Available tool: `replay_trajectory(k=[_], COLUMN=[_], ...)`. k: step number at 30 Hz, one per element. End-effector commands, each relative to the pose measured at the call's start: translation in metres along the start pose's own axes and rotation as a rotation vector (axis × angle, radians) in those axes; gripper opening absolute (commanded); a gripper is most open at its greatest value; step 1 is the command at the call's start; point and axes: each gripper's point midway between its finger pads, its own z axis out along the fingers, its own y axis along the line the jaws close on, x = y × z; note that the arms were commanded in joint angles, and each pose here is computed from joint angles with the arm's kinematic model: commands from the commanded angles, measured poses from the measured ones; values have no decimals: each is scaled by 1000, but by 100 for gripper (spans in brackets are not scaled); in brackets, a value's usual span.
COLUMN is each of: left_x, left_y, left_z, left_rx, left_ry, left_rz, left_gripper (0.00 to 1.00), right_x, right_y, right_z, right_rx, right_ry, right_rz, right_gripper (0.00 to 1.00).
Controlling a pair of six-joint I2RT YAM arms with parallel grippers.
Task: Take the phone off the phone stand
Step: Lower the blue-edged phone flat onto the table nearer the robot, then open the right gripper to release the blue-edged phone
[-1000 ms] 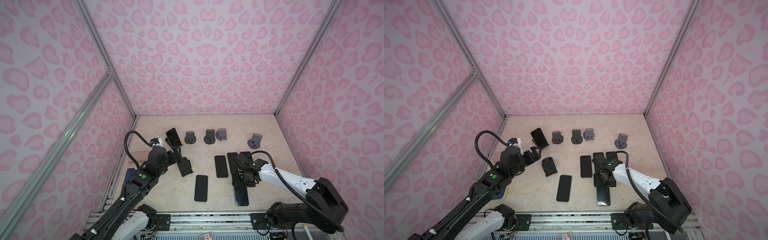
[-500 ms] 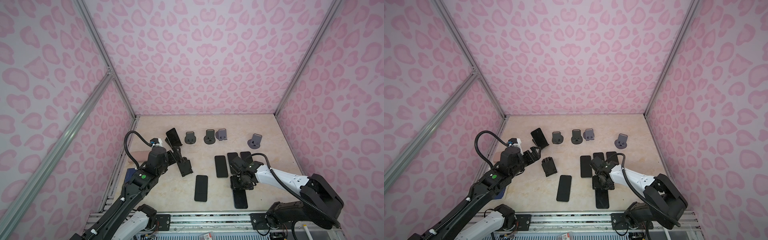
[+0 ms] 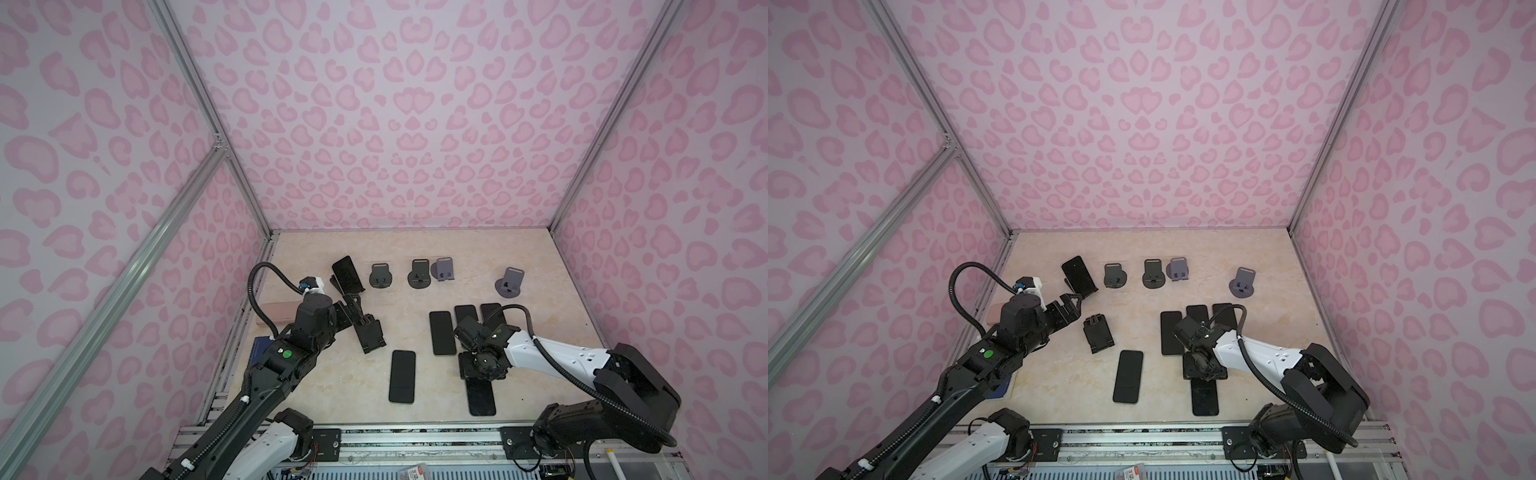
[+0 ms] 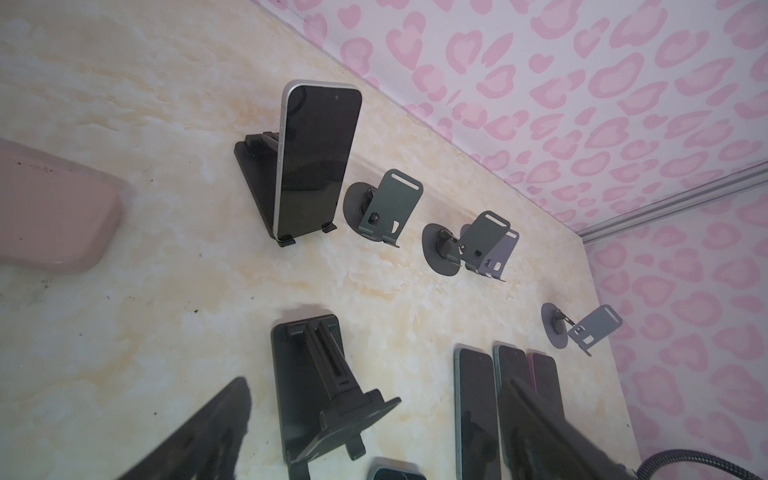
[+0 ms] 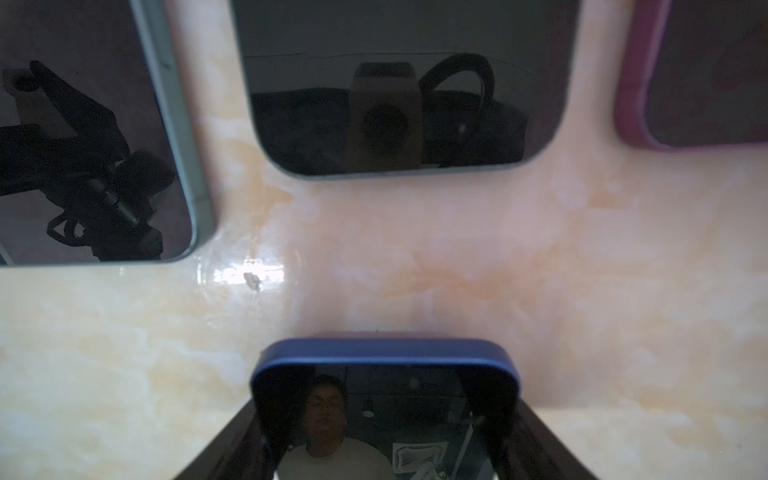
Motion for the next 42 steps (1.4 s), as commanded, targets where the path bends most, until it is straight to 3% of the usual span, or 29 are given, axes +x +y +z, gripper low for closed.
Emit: replay_trajectory(k=[1, 15, 26, 42], left_x=[-8, -16, -19, -1], left_y=[-5, -6, -11, -4], left_z=[-1, -4, -9, -3], left_rx=[12, -4, 13, 26], left_ry=[-26, -48, -49, -3], left_rz=[0, -7, -20, -35], left_gripper=[96, 96, 97, 98], right_x=[-10, -8, -12, 19], right_y=[3, -1, 4, 0], right_z=[11, 11, -10, -8], right_rx=[-1, -3, -63, -64], right_ry=[-51, -64, -114, -124], right_rz=[24, 13, 37, 36], right_gripper=[76, 81, 83, 86])
